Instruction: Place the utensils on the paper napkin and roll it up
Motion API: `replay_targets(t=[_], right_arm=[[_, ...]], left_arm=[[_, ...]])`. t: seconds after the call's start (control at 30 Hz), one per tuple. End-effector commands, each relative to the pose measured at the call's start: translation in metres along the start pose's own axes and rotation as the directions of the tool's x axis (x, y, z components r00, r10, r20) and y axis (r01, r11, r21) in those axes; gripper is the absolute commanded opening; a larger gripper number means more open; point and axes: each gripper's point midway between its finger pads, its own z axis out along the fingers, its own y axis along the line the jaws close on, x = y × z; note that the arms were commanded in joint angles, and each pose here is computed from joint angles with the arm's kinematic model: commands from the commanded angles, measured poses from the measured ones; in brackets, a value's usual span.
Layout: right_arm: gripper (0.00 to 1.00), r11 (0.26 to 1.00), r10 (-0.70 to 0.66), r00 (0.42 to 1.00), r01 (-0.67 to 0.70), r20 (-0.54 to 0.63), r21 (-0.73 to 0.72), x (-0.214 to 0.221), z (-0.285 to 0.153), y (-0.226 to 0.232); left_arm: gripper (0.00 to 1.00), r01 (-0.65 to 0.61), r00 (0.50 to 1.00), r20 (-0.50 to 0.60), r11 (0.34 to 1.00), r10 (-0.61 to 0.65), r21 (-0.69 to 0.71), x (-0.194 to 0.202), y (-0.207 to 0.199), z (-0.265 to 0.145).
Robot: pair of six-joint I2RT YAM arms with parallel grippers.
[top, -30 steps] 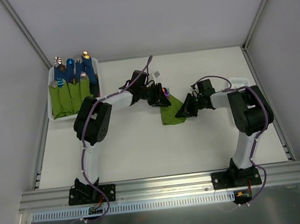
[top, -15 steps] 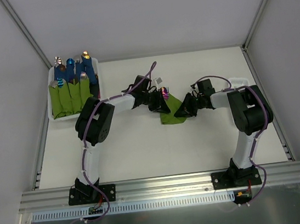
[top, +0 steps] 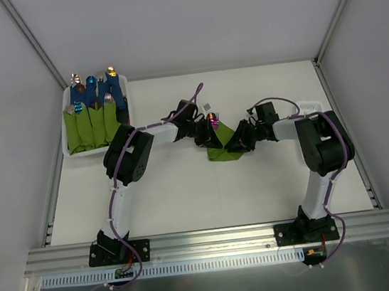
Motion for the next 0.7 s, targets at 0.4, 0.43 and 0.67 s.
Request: replay_targets(t=[0.4,0.43,0.67], right_arm=[[0.17,0.995,-0.096,0.982,0.097,0.162,0.001,-0.013,-0.021,0.042],[0.16,0.996,-0.091,0.983,0.093,0.158,-0.004,-0.013,-0.018,0.043],[0.13,0.997,-0.082,0.99,0.081,0.115,0.017,-0.004,0.004,0.032]], left_arm=[[0.04,0.082,0.997,0.015,0.987,-0.08,-0.14,0.0,0.032,0.007],[0.03,0.083,0.997,0.012,0.986,-0.082,-0.143,0.001,0.031,0.007],[0.03,0.093,0.996,0.011,0.984,-0.093,-0.149,0.001,0.034,0.008]])
